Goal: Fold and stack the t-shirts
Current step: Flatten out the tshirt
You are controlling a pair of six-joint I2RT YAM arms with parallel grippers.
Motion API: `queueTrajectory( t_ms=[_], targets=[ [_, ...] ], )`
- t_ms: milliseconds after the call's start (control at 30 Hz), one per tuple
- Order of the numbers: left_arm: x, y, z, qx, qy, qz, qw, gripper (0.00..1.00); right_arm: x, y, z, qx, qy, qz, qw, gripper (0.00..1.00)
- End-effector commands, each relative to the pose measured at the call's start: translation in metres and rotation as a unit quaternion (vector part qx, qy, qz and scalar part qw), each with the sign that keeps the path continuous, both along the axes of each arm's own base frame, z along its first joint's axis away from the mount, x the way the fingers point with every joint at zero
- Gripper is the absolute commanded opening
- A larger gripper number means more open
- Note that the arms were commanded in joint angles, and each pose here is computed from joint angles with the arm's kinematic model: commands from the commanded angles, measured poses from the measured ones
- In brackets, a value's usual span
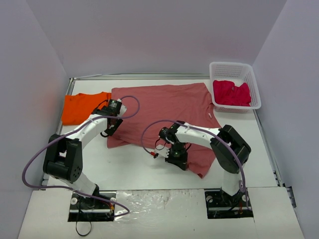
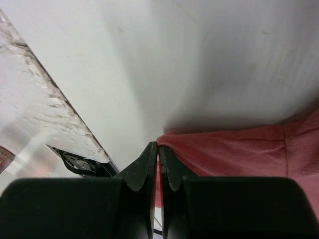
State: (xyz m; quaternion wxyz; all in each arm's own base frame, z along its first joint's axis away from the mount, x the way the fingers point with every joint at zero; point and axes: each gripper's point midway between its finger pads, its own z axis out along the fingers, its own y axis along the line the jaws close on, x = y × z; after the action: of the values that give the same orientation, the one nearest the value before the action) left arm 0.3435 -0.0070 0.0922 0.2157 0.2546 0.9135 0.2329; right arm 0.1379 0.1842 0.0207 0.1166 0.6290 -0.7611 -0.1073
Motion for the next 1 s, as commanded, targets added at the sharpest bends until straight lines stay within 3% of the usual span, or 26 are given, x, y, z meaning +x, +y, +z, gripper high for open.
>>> queueTrajectory(
  t_ms=[0, 333, 367, 400, 567, 600, 733, 767, 833, 967],
  targets=[
    [0.002, 0.001, 0.021, -0.010, -0.030, 0.011, 0.999, 0.65, -0.022, 0.008, 0.012, 0.002, 0.051, 0.008, 0.999, 0.00],
    [0.003, 0.001, 0.017, -0.010, -0.027, 0.011, 1.000, 0.64, -0.042, 0.040, 0.045, 0.096, 0.116, 0.050, 0.987, 0.00],
    [0.003, 0.001, 0.016, -0.009, -0.026, 0.011, 1.000, 0.65, -0.044, 0.038, 0.042, 0.091, 0.118, 0.051, 0.987, 0.06],
    [0.003, 0.001, 0.016, -0.009, -0.026, 0.011, 1.000, 0.65, -0.043, 0.034, 0.039, 0.079, 0.116, 0.051, 0.989, 0.33],
    [0.004, 0.000, 0.017, -0.011, -0.027, 0.009, 1.000, 0.64, -0.036, 0.022, 0.026, 0.049, 0.089, 0.031, 0.994, 0.42],
    [0.003, 0.000, 0.017, -0.010, -0.026, 0.009, 1.000, 0.64, -0.033, 0.024, 0.029, 0.052, 0.080, 0.028, 0.995, 0.48],
    [0.004, 0.000, 0.018, -0.013, -0.027, 0.009, 0.999, 0.65, 0.013, 0.038, 0.059, 0.093, -0.016, -0.035, 0.995, 0.53],
    [0.004, -0.001, 0.020, -0.016, -0.029, 0.009, 0.999, 0.64, 0.024, 0.037, 0.063, 0.095, -0.038, -0.054, 0.993, 0.58],
    [0.004, -0.001, 0.022, -0.018, -0.033, 0.008, 0.999, 0.65, 0.048, 0.027, 0.073, 0.085, -0.091, -0.098, 0.987, 0.60],
    [0.003, -0.002, 0.023, -0.020, -0.034, 0.007, 0.999, 0.64, 0.047, -0.006, 0.073, 0.050, -0.113, -0.109, 0.986, 0.60]
  ],
)
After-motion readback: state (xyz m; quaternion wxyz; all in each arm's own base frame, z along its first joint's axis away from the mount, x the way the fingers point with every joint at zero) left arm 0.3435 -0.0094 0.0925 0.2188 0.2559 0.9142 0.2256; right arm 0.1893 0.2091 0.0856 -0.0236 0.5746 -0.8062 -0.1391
